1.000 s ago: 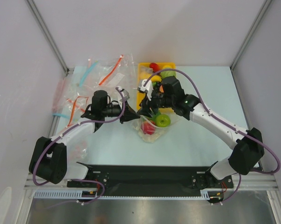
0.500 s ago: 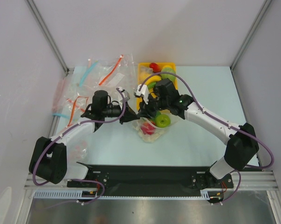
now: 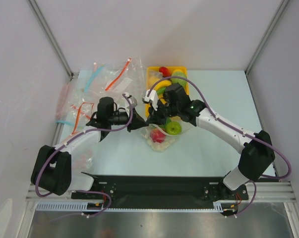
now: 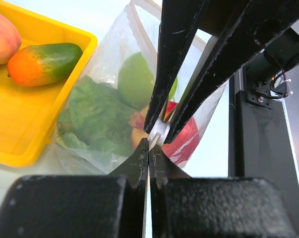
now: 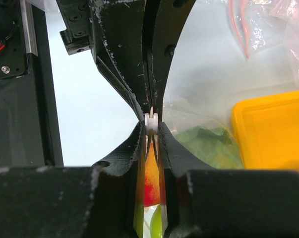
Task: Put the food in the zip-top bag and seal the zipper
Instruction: Zip the zipper food storage bag at the center of the board.
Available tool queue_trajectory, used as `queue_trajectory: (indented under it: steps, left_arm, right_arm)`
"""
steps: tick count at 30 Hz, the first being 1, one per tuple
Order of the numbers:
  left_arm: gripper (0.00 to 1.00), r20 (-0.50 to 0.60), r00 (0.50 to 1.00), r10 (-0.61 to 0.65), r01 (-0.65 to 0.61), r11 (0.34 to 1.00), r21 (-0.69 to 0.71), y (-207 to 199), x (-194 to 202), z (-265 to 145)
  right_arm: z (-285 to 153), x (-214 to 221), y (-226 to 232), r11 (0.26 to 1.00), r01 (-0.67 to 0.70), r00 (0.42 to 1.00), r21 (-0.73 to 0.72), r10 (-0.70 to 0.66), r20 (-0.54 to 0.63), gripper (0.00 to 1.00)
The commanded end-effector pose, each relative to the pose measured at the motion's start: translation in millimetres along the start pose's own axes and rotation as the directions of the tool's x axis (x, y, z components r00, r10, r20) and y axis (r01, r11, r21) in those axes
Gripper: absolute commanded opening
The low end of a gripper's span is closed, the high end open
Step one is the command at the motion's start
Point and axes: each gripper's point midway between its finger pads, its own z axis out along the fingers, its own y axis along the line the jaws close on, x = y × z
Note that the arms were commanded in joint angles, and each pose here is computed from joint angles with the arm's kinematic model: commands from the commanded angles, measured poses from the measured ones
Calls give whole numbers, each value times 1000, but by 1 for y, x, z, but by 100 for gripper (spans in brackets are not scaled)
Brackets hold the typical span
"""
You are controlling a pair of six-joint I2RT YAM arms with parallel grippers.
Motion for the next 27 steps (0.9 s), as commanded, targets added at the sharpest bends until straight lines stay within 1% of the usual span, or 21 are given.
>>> queue_trajectory:
  steps: [1,6,15,27]
  left_arm:
    - [0,43,996,78,-77,997,-24,7,-17,-7]
    - [0,42,997,67,-64,996,-63,14,-15,-13]
    - [0,55,998,43,-34,989,-143,27,-12,-22]
    - [0,66,998,20,-5,976,-217,41,-11,-29]
  right_arm:
    - [-15,0,4,1000,3,1000,1,-3,-8,3]
    - [-26,13,6,1000,-14,999,12,14,-42,4]
    - [-54,33,9,997,-50,996,53,53,-67,4]
    - [-85,69,25,990,-90,988,104,102,-114,3]
